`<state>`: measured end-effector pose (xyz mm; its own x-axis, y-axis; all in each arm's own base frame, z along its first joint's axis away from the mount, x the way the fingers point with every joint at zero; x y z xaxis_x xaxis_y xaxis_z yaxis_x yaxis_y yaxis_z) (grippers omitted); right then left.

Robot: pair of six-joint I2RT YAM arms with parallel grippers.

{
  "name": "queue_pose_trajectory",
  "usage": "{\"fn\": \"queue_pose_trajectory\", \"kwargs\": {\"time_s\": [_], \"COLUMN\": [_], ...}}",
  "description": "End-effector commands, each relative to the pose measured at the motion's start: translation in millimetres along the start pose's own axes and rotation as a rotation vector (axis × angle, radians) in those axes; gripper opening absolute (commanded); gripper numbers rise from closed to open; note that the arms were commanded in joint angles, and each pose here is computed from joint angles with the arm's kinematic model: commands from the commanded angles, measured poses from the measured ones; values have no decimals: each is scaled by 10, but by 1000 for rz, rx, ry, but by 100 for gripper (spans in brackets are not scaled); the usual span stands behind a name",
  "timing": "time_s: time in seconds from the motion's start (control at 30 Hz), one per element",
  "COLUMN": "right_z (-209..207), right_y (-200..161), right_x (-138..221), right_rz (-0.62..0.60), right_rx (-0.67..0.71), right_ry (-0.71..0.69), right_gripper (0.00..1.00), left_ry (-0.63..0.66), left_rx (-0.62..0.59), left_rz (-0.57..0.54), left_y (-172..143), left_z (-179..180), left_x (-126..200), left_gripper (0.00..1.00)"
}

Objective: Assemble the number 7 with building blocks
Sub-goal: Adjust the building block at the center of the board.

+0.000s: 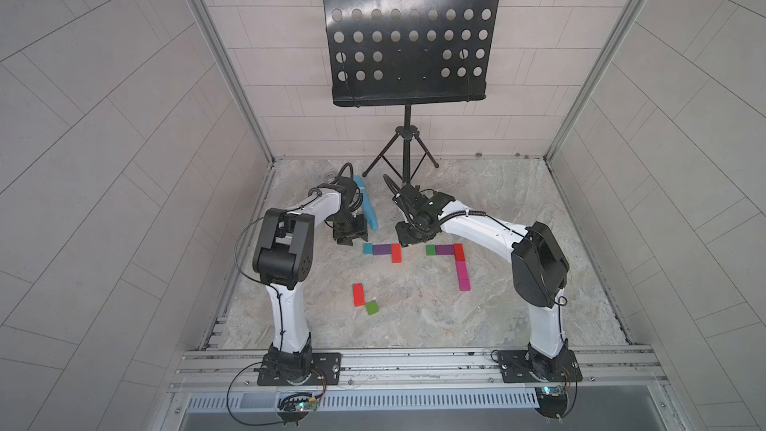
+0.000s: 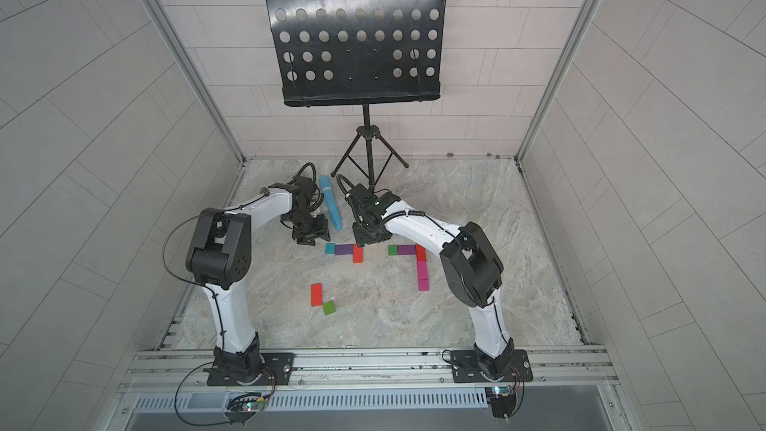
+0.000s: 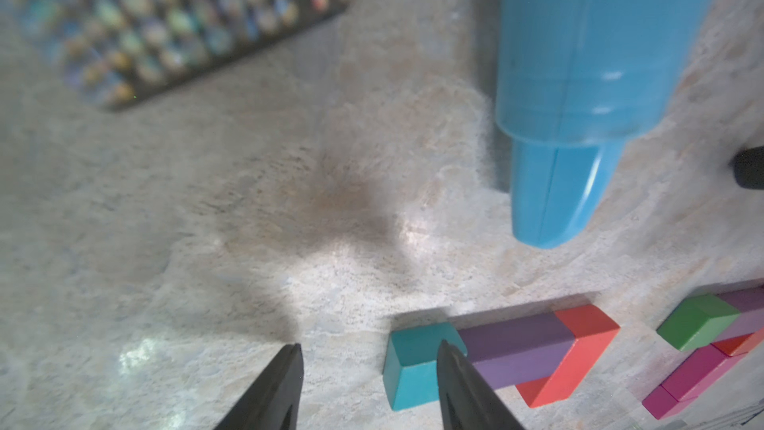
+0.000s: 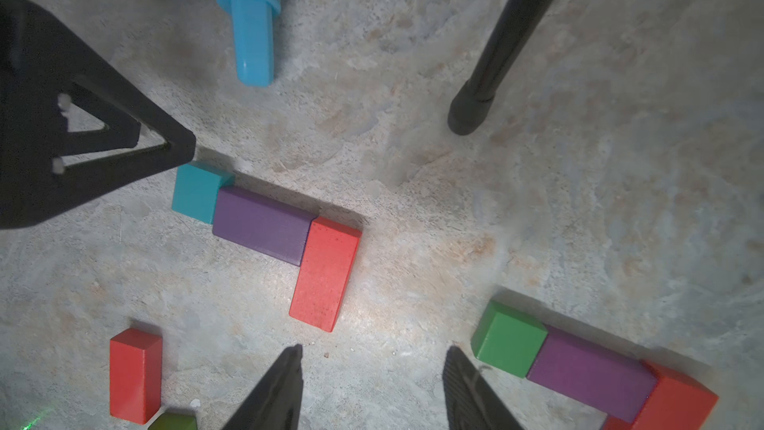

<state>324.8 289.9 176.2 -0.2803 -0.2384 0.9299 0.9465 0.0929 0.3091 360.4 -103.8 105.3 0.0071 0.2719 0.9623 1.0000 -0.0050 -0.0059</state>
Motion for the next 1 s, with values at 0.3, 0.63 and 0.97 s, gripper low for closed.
{"fn": "queue_pose_trajectory", "kwargs": {"time_s": [0.3,0.63,0.97], "right_z": [-105,-112,-125], "right_y": [19,3,-10], "right_x": [126,83,61], "right_rz": [-17,-6,0], "right_rx": [-30,-38,-44], "right_ry": [12,20,17], "right_gripper": [57,57,57], "left_ry": [66,66,54], "left_rx": [-39,-42,-48], "left_rz": [61,60,59], "left_y": [-37,-49,-43], "left_z": [-25,-30,-55], "left_x": [-95,-86,-87], "left_gripper": [58,59,59]}}
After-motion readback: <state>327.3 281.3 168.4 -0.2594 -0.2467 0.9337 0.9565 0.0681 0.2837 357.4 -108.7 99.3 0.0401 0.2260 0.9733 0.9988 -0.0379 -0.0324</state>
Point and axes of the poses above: each gripper's point midway between its finger pads, its own x axis back along the fingers, its own z axis along the line the jaws close on, y = z × x, the point moved 8 cm from there along x, back along the fingers, and after that the axes turned 8 degrees about -x, right-handed, at the moved point
